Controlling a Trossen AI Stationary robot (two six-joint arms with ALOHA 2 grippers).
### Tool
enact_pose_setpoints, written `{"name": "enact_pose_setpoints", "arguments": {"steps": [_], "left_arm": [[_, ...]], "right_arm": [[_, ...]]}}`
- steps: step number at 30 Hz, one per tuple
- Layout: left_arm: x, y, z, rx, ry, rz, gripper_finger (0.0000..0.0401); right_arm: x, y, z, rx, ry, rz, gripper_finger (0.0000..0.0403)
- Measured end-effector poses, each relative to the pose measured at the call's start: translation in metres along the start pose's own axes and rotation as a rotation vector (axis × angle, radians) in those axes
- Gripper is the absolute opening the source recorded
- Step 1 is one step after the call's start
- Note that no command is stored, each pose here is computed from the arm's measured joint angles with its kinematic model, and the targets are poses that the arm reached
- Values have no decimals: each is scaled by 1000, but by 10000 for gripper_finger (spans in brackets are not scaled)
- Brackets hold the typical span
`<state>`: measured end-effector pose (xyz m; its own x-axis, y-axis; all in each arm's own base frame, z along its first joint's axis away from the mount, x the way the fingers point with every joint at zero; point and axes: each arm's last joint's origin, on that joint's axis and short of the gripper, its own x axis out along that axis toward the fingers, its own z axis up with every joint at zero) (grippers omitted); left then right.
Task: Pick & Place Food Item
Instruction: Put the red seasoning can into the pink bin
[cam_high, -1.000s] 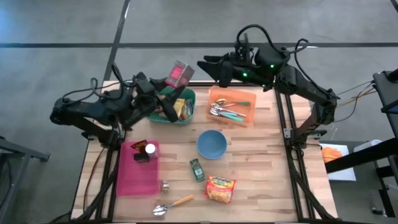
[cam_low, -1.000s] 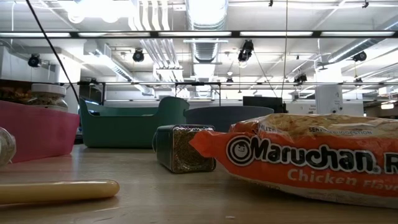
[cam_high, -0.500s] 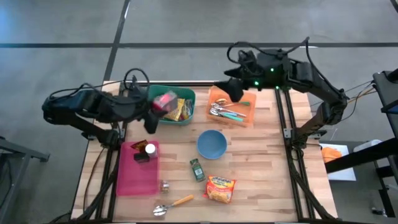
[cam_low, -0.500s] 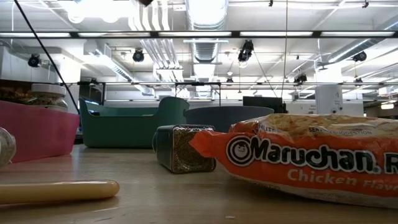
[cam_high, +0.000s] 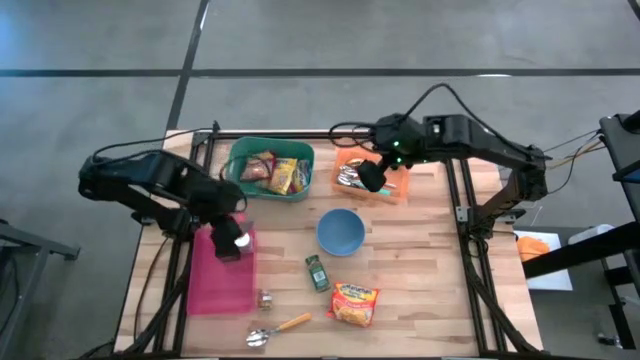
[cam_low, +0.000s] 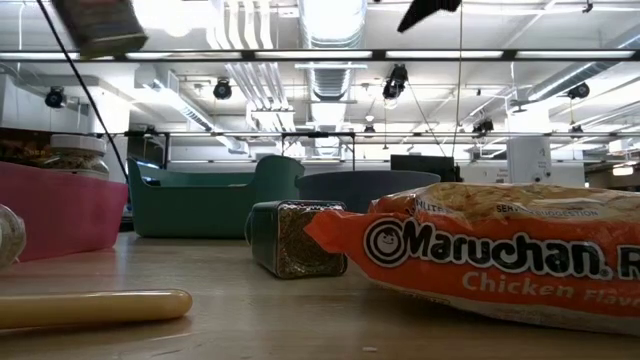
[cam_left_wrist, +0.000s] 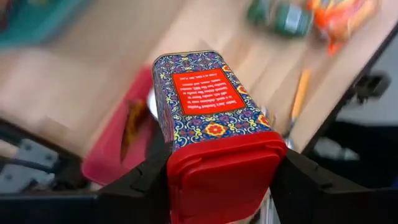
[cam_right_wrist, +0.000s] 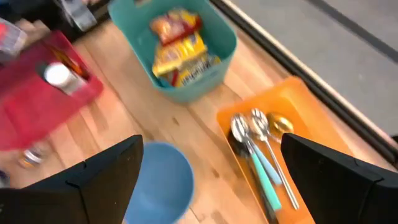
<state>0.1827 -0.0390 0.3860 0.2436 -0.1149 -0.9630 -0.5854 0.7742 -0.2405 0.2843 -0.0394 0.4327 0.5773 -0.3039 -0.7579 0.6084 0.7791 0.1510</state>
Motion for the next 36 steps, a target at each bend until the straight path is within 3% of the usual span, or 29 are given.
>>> {"name": "enact_pose_setpoints", "arguments": {"steps": [4, 18, 26, 36], "left_arm": [[19, -11, 0, 48, 134, -38, 201], [93, -10, -31, 129, 466, 102, 201], [127, -21, -48, 338, 442, -5, 201], [162, -3, -59, 345, 469, 71, 201]], "right_arm": [[17, 0, -10, -15, 61, -32, 375], [50, 3, -42, -35, 214, -93, 375], [52, 3, -45, -35, 220, -96, 375], [52, 4, -44, -34, 217, -94, 375]]}}
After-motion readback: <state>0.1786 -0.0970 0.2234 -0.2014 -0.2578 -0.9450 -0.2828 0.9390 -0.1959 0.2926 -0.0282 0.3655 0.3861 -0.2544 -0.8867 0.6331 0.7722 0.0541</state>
